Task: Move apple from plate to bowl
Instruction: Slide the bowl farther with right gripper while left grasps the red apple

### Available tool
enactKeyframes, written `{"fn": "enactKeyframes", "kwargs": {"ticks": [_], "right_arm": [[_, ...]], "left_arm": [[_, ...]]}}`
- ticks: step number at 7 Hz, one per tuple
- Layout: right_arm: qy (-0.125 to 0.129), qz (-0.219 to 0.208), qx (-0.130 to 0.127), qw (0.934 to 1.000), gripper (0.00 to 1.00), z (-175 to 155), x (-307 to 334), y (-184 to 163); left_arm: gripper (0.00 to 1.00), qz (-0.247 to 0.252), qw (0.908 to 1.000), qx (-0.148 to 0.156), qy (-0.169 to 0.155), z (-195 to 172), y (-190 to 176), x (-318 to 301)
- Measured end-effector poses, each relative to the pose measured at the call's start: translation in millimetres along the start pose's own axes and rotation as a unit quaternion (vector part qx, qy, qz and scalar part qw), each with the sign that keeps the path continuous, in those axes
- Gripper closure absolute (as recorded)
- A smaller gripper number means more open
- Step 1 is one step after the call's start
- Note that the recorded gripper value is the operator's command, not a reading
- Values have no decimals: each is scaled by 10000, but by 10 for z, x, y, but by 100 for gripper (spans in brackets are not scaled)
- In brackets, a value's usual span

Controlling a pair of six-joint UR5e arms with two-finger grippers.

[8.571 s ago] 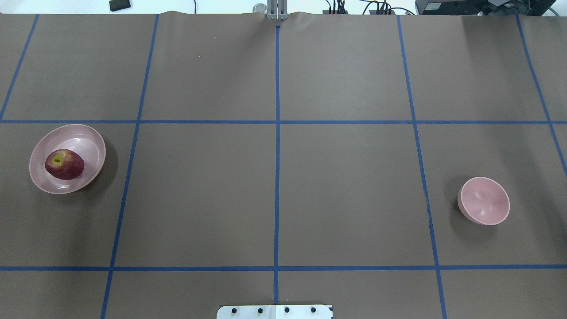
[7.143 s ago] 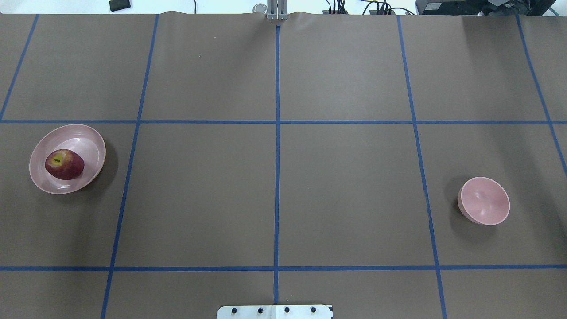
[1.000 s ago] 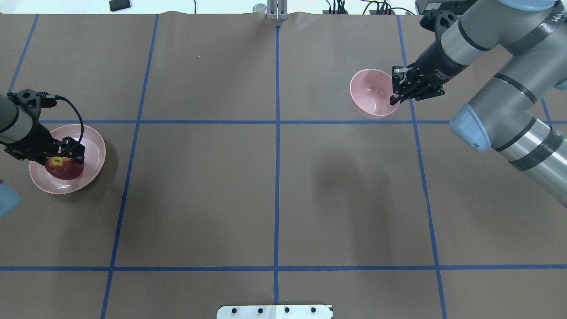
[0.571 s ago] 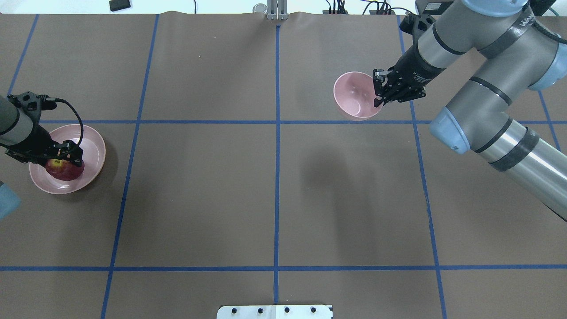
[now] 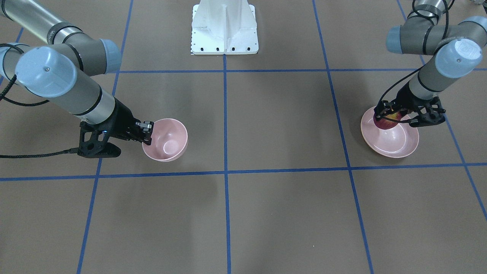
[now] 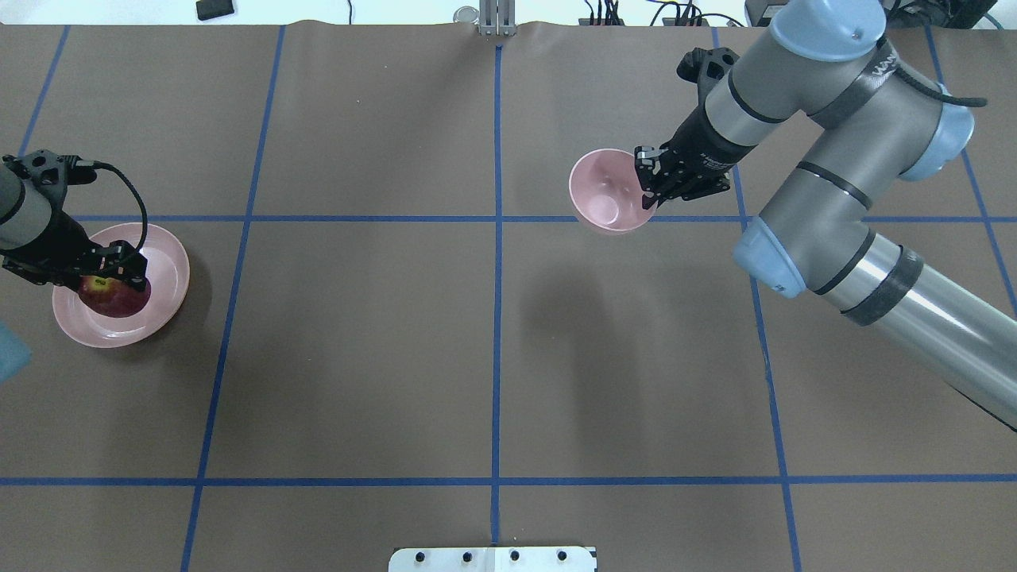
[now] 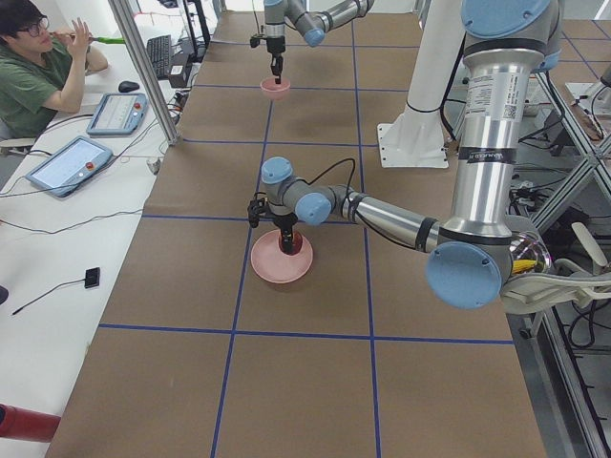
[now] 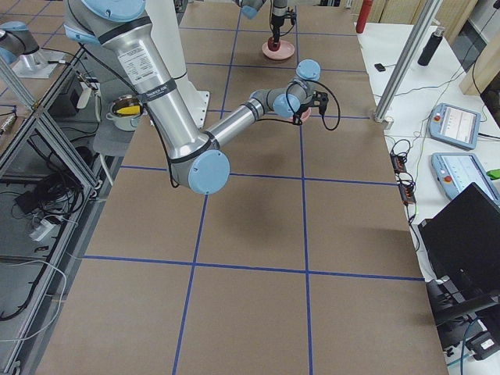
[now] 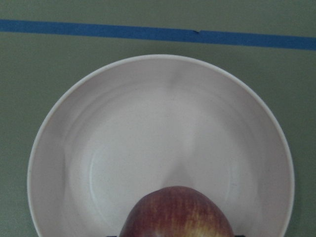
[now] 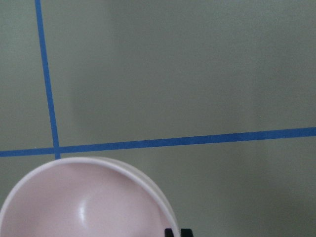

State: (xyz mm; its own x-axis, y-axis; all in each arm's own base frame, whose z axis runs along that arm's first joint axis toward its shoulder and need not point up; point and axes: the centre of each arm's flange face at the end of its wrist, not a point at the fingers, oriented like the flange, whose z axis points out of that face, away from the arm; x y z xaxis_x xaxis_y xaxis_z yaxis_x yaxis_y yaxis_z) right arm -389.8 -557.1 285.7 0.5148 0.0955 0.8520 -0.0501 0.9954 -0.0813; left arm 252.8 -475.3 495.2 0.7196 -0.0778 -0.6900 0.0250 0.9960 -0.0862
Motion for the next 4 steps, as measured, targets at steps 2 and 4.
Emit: {"fn": "enactKeyframes", "kwargs": {"ticks": [2,4], "right_arm": [[130,-56,15,9999,100,335,-444,-3],[244,-120,0,9996,100,606,-860,-84]], "left_arm": [[100,-48,10000,-4,-19,-477,-1,505],[100,-124,9999,-24,-42,-875,-92,1042]]}}
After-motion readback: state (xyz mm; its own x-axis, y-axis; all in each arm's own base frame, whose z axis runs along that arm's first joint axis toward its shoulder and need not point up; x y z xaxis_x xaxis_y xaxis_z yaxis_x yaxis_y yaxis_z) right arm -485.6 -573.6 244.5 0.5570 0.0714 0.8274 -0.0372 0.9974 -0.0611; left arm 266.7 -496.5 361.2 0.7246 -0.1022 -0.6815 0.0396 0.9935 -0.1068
